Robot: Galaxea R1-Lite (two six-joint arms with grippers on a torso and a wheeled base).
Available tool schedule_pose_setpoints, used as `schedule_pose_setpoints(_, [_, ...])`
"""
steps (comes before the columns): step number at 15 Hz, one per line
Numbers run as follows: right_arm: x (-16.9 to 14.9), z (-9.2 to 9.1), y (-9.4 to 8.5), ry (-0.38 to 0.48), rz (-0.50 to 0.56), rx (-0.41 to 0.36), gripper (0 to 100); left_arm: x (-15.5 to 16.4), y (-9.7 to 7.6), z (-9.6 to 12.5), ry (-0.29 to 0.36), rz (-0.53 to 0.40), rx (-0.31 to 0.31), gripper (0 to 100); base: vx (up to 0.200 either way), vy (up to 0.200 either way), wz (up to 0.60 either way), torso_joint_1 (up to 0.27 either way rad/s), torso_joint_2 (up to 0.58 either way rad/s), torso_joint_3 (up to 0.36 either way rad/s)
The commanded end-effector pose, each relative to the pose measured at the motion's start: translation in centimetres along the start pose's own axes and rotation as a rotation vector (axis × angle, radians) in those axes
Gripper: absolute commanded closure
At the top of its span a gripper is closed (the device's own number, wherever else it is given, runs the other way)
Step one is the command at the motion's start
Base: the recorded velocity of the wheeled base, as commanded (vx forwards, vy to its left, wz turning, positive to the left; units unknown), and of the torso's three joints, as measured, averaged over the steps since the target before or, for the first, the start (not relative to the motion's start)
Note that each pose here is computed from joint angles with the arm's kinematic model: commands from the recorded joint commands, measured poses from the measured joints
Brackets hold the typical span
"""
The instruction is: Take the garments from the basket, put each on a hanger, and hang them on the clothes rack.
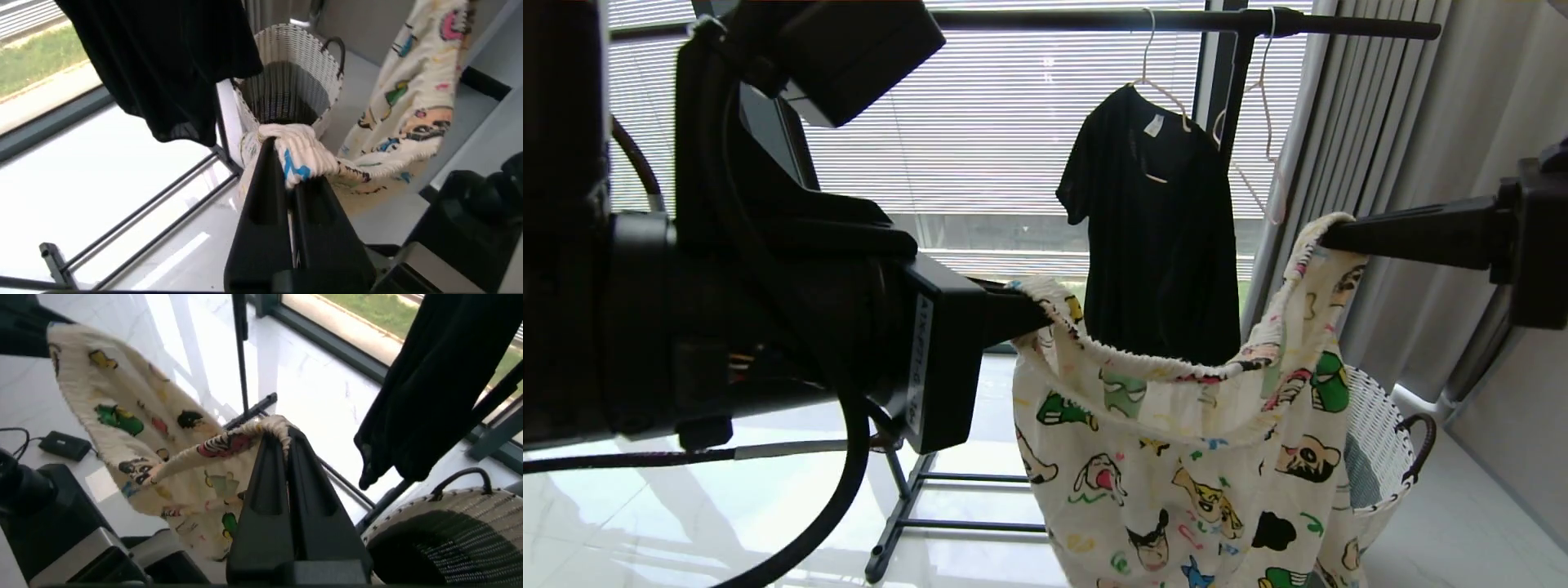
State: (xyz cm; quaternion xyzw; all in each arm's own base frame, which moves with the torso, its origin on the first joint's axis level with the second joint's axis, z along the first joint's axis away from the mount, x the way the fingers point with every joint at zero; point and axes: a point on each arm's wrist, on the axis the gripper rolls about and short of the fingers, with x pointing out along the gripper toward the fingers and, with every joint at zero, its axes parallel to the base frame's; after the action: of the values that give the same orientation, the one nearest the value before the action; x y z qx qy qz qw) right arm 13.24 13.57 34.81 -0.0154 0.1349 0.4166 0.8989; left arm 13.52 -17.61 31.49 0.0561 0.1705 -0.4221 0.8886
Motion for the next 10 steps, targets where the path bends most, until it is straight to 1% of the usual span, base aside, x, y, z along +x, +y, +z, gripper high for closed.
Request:
schedule_pose_setpoints(1, [3.4, 1.4, -1.2, 0.002, -0.041, 0.012, 100, -0.4, -2.5, -1.8, 0.039, 0.018, 0.013, 100, 0.000, 0.000, 0.00, 0.000, 0.00, 0.000])
schedule_pose_setpoints(2, [3.7, 1.6, -1.2, -0.002, -0.040, 0.012, 100, -0.3, -2.8, -2.4, 0.057, 0.045, 0.025, 100, 0.000, 0.000, 0.00, 0.000, 0.00, 0.000])
schedule_pose_setpoints(3, [3.7, 1.7, -1.2, -0.004, -0.040, 0.011, 100, -0.3, -3.0, -2.6, 0.061, 0.039, 0.029, 100, 0.000, 0.000, 0.00, 0.000, 0.00, 0.000])
schedule_pose_setpoints(7, [3.0, 1.6, -1.2, -0.009, -0.043, 0.013, 100, -0.4, -3.0, -2.5, 0.059, 0.043, 0.030, 100, 0.000, 0.000, 0.00, 0.000, 0.00, 0.000])
schedule_pose_setpoints(8, [2.7, 1.6, -1.4, -0.011, -0.055, 0.016, 100, -0.3, -2.9, -2.5, 0.060, 0.046, 0.031, 100, 0.000, 0.000, 0.00, 0.000, 0.00, 0.000])
schedule_pose_setpoints(9, [2.0, 1.6, -1.5, -0.010, -0.062, 0.018, 100, -0.2, -2.8, -2.4, 0.052, 0.054, 0.029, 100, 0.000, 0.000, 0.00, 0.000, 0.00, 0.000])
schedule_pose_setpoints(10, [1.2, 1.4, -1.5, -0.002, -0.067, 0.021, 100, 0.4, -2.1, -2.0, 0.029, 0.084, 0.017, 100, 0.000, 0.000, 0.00, 0.000, 0.00, 0.000])
